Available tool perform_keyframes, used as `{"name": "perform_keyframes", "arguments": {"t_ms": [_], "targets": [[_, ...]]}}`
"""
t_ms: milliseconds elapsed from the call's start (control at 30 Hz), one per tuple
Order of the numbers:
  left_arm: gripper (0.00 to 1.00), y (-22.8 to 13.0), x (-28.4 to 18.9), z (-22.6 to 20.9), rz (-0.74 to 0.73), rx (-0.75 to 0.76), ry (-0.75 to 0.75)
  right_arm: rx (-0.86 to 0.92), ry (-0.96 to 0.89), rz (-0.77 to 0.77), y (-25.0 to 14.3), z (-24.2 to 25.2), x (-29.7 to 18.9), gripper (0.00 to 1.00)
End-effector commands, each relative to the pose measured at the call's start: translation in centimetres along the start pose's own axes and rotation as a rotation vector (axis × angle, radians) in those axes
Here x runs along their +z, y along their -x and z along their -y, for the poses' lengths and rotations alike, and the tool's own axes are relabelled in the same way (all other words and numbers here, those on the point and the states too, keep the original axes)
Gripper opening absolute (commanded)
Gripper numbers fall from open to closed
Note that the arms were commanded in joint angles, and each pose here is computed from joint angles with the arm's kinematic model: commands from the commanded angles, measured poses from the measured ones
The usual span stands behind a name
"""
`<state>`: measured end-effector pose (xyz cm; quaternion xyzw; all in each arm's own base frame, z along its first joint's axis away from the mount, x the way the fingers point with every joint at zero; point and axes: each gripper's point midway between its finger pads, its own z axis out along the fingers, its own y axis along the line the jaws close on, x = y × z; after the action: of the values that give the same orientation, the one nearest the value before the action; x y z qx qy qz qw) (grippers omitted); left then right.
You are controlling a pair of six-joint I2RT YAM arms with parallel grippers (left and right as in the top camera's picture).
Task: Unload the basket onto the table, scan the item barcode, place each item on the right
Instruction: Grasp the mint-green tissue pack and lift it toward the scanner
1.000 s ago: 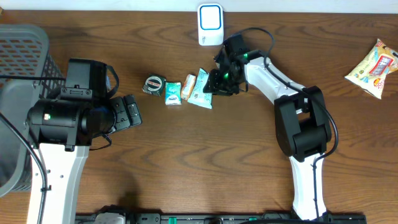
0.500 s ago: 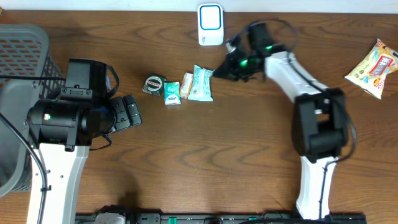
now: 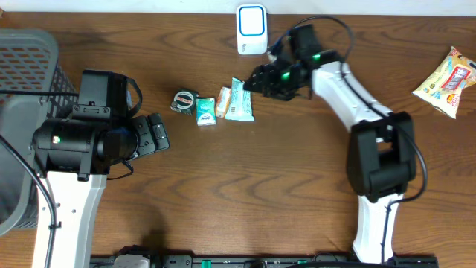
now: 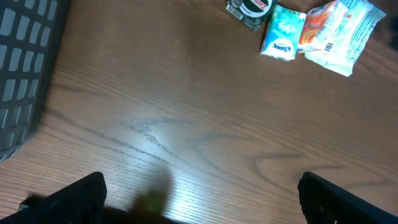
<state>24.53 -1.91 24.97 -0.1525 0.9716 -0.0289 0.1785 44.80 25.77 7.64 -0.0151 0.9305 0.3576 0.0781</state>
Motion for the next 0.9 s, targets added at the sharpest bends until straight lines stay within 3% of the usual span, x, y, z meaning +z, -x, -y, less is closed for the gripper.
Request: {"name": "perform_keyframes", "arguments": {"t_ms": [0, 200, 333, 400, 533, 700, 867], "targets": [[0.97, 0.0, -0.1, -0.1, 0.003, -0.002, 0.002, 0.070, -0.051, -0.016, -0.6, 1.6, 3.7, 0.66], [0.98, 0.0, -0.1, -0.1, 0.003, -0.002, 0.002, 0.113, -0.043, -0.040, -1.3, 3.2, 7.9, 0.60], [0.98, 0.0, -0.1, -0.1, 0.003, -0.002, 0.002, 0.118, -0.048, -0.048, -1.5, 3.6, 8.3, 0.15], [0.98, 0.0, -0.1, -0.1, 0.003, -0.002, 0.002, 0.115, -0.027, -0.045, -1.2, 3.1, 7.9, 0.01], [0.98, 0.0, -0.1, -0.1, 0.003, -0.002, 0.002, 0.074, 0.138, -0.038, 0.4, 1.1, 5.1, 0.01], [0.98, 0.0, -0.1, -0.1, 0.003, -0.002, 0.002, -0.080, 0.359, 0.016, 2.5, -2.4, -2.4, 0.01], [0.98, 0.0, -0.1, -0.1, 0.003, -0.002, 0.002, -0.251, 0.437, 0.102, 2.8, -6.0, -9.5, 0.01]]}}
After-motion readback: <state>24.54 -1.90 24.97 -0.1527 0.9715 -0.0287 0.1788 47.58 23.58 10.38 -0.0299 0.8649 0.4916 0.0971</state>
